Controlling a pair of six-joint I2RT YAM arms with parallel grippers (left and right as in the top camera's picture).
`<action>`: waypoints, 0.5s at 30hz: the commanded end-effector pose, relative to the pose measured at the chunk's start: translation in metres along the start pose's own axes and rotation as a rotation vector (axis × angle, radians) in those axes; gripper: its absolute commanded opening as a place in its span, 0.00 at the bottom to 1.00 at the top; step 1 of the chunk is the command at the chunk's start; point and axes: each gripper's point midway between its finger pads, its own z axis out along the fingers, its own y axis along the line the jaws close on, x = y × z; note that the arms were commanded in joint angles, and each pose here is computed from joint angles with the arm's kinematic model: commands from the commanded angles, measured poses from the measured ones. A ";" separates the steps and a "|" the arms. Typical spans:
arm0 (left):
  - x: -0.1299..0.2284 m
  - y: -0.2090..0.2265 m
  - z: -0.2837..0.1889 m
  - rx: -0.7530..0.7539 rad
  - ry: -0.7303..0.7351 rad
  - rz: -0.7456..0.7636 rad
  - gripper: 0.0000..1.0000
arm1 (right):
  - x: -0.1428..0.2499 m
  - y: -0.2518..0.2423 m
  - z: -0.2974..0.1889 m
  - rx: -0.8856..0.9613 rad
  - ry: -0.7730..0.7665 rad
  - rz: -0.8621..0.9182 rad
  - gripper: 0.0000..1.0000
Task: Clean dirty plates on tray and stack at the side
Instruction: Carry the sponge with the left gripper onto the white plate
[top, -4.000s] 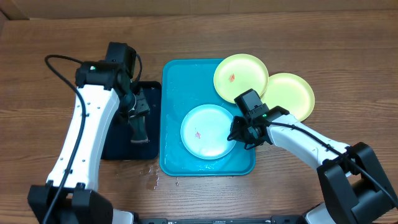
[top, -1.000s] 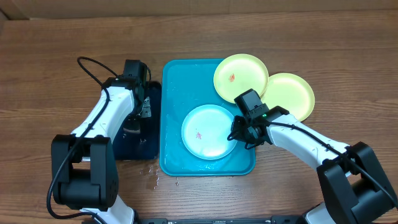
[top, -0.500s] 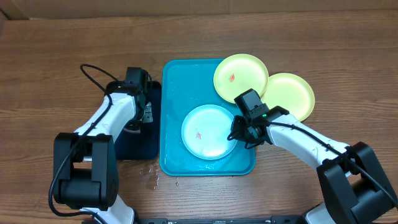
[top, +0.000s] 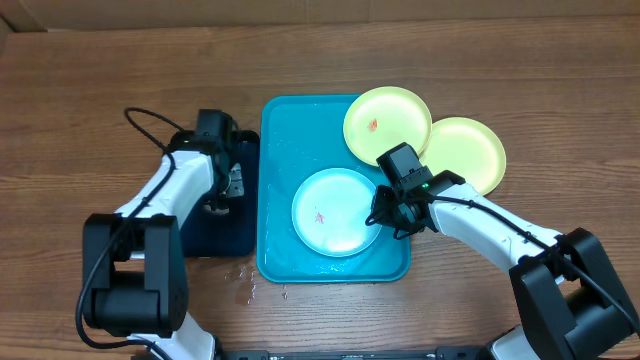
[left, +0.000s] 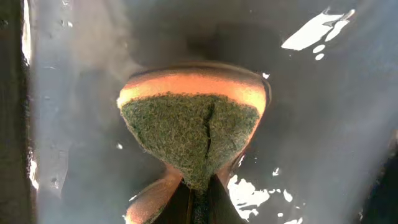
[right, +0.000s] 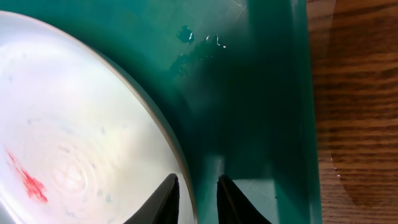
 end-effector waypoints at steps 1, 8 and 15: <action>-0.009 -0.009 -0.015 0.178 0.012 -0.074 0.04 | -0.002 0.004 0.001 -0.010 0.002 0.001 0.21; -0.027 -0.004 -0.058 0.465 -0.041 -0.199 0.04 | -0.005 0.006 0.001 -0.020 -0.008 -0.001 0.04; -0.035 -0.012 -0.100 0.521 -0.161 -0.115 0.04 | 0.003 0.022 0.000 -0.105 0.045 -0.006 0.04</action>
